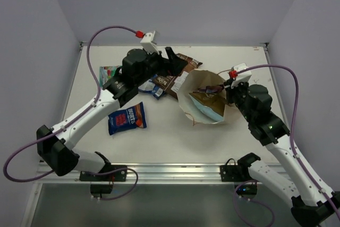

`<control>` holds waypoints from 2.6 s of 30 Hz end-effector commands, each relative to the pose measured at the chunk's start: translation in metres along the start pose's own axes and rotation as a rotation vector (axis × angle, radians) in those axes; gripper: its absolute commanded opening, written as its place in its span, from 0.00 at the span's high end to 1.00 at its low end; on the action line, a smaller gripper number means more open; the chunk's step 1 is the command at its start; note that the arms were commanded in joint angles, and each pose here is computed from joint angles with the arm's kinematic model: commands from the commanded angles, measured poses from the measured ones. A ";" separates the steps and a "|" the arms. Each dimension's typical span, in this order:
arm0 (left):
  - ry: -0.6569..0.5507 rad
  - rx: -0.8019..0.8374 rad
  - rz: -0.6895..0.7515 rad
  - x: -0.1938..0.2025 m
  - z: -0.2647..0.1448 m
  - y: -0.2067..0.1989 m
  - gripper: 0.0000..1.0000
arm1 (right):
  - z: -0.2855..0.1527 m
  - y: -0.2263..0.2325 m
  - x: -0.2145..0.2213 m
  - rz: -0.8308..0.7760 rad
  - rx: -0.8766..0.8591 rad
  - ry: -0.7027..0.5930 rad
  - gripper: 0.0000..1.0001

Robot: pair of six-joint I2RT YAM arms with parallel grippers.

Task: Take the snacks out of the paper bag

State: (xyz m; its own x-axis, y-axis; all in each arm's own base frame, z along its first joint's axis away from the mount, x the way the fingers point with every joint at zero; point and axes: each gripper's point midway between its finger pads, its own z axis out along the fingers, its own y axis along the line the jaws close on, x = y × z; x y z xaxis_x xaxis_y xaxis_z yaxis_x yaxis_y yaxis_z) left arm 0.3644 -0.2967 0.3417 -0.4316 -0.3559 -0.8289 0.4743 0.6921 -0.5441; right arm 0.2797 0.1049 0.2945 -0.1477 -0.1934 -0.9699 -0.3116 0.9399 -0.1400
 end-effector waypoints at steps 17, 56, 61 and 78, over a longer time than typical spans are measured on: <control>0.260 0.383 1.097 0.140 -0.058 -0.101 0.16 | -0.016 0.017 -0.019 -0.103 -0.131 -0.041 1.00; 0.454 0.623 1.561 0.272 -0.016 -0.070 0.77 | -0.019 0.032 -0.016 -0.091 -0.220 -0.038 1.00; 0.387 0.630 1.528 0.241 -0.027 -0.090 1.00 | -0.017 0.028 -0.014 -0.079 -0.187 -0.033 1.00; -0.054 0.474 1.223 0.042 -0.128 -0.160 1.00 | -0.009 -0.016 -0.001 -0.044 0.062 0.026 1.00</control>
State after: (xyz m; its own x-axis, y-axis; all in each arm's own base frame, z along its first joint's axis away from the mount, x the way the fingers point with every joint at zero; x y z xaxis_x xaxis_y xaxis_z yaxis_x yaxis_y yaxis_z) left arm 0.1719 -0.3621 0.3359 0.5118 0.4296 -0.7440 0.7858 0.1158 0.6075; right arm 0.2708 0.1013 0.3022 -0.1384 -0.2625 -0.9550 -0.3410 0.9179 -0.2029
